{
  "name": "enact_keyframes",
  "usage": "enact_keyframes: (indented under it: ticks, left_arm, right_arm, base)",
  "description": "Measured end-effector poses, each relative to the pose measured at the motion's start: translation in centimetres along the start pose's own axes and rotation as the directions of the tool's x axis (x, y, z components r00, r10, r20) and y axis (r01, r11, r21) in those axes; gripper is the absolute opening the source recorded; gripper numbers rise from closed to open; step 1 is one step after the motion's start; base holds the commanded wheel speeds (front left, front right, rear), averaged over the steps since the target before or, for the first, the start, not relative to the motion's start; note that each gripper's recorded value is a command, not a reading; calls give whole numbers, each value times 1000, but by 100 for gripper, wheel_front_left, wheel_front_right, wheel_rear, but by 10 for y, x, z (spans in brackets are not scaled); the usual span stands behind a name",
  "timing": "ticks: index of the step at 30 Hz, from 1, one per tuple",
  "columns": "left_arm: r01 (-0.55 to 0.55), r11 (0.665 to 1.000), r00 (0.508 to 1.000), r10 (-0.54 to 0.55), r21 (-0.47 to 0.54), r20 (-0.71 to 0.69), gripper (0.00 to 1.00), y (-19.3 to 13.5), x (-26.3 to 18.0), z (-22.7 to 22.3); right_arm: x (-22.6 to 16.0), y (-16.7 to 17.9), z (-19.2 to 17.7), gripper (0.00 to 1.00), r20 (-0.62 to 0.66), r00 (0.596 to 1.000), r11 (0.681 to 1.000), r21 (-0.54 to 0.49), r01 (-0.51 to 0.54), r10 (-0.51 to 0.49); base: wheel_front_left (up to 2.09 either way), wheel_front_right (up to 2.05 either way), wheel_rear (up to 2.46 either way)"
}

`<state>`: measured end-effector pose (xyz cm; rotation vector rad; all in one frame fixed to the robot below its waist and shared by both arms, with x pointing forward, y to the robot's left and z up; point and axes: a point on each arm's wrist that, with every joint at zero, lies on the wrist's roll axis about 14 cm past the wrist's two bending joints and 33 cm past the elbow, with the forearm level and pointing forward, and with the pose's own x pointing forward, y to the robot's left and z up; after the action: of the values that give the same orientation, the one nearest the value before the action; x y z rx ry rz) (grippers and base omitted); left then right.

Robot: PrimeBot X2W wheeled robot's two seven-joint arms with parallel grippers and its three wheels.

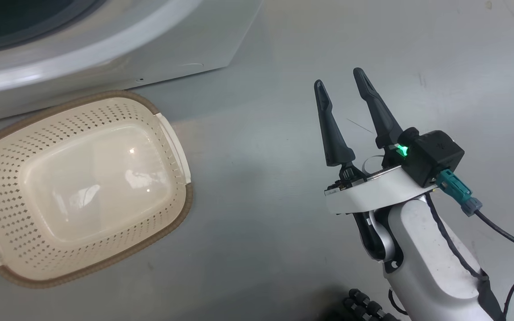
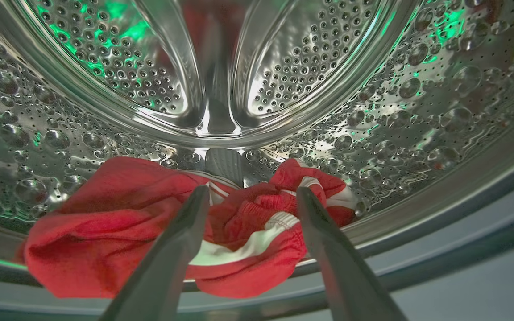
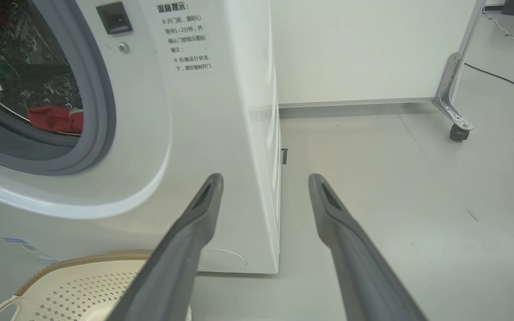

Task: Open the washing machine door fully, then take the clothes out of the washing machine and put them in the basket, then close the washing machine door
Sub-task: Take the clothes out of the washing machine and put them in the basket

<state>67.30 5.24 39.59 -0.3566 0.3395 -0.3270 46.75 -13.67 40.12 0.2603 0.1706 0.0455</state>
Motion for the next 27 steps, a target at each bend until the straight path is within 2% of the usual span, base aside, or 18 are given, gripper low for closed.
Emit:
enact_keyframes:
  ticks: [9,19,20,21,22,27]
  left_arm:
    - [-18,1000,993,18,9,-119,100,6,19,-25]
    - [-57,997,952,67,43,-298,100,20,19,-65]
    - [-63,997,948,73,41,-309,92,21,19,-66]
    - [-68,997,943,78,42,-323,34,21,19,-69]
    - [-70,997,938,81,43,-337,0,22,19,-71]
    - [-74,996,927,85,45,-366,0,22,19,-75]
  right_arm:
    - [-3,-11,0,100,-9,999,999,-3,31,-31]
    - [-4,-14,1,100,-9,999,999,-13,44,-44]
    - [-4,-14,1,100,-9,999,999,-13,44,-44]
    - [-4,-14,1,100,-8,999,999,-14,43,-44]
    - [-4,-14,2,100,-7,999,999,-15,43,-43]
    - [-3,-15,3,100,-5,999,999,-19,49,-49]
  base:
    - [0,0,0]
    - [0,0,0]
    - [0,0,0]
    - [0,0,0]
    - [0,0,0]
    - [0,0,0]
